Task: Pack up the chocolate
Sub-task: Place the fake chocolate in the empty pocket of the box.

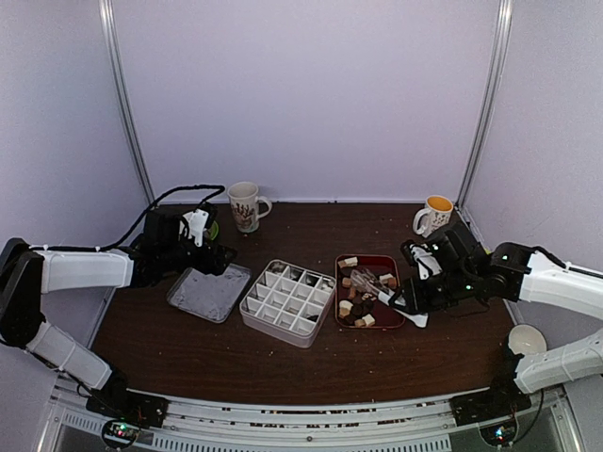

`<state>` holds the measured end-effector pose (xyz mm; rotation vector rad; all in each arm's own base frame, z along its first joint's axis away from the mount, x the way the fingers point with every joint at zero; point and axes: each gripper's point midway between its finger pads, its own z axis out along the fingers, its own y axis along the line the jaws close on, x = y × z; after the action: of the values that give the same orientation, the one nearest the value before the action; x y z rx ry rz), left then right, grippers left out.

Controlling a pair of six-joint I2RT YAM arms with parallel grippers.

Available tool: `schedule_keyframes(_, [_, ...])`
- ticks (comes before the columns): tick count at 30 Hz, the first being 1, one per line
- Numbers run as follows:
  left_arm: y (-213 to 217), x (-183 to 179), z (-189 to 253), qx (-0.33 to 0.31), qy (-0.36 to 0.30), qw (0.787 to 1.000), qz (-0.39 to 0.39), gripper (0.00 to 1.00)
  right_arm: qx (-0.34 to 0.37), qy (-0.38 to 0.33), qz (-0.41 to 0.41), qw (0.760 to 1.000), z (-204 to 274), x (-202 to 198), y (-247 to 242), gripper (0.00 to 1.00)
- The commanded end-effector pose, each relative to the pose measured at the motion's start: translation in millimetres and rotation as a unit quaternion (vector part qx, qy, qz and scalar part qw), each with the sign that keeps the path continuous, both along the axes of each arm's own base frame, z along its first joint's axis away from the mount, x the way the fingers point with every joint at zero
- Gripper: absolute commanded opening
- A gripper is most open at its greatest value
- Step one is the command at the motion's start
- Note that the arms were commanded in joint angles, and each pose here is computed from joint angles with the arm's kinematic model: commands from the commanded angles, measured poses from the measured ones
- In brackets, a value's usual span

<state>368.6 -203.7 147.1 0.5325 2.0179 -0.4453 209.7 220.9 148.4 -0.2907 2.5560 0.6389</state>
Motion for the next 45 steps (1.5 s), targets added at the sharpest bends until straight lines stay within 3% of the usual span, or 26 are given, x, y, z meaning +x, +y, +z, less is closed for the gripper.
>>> schedule_keyframes(1, [-3.4, 1.9, 15.4, -0.005, -0.024, 1.000, -0.006, 0.88, 0.063, -0.018, 0.042, 0.997, 20.1, -1.0, 23.0, 0.25])
schedule_keyframes(7, [-3.5, 1.7, 15.9, -0.004, -0.024, 1.000, -0.007, 0.88, 0.150, -0.036, 0.128, 0.980, 53.9, -12.7, 70.5, 0.25])
schedule_keyframes(16, [-3.8, 1.8, 15.8, -0.004, -0.025, 1.000, -0.007, 0.88, 0.064, -0.021, 0.210, 0.975, 29.6, -26.1, 113.1, 0.24])
schedule_keyframes(45, [-4.3, 1.5, 16.2, -0.004, -0.024, 1.000, -0.008, 0.88, 0.024, -0.044, 0.200, 0.979, 12.4, 6.3, 148.9, 0.30])
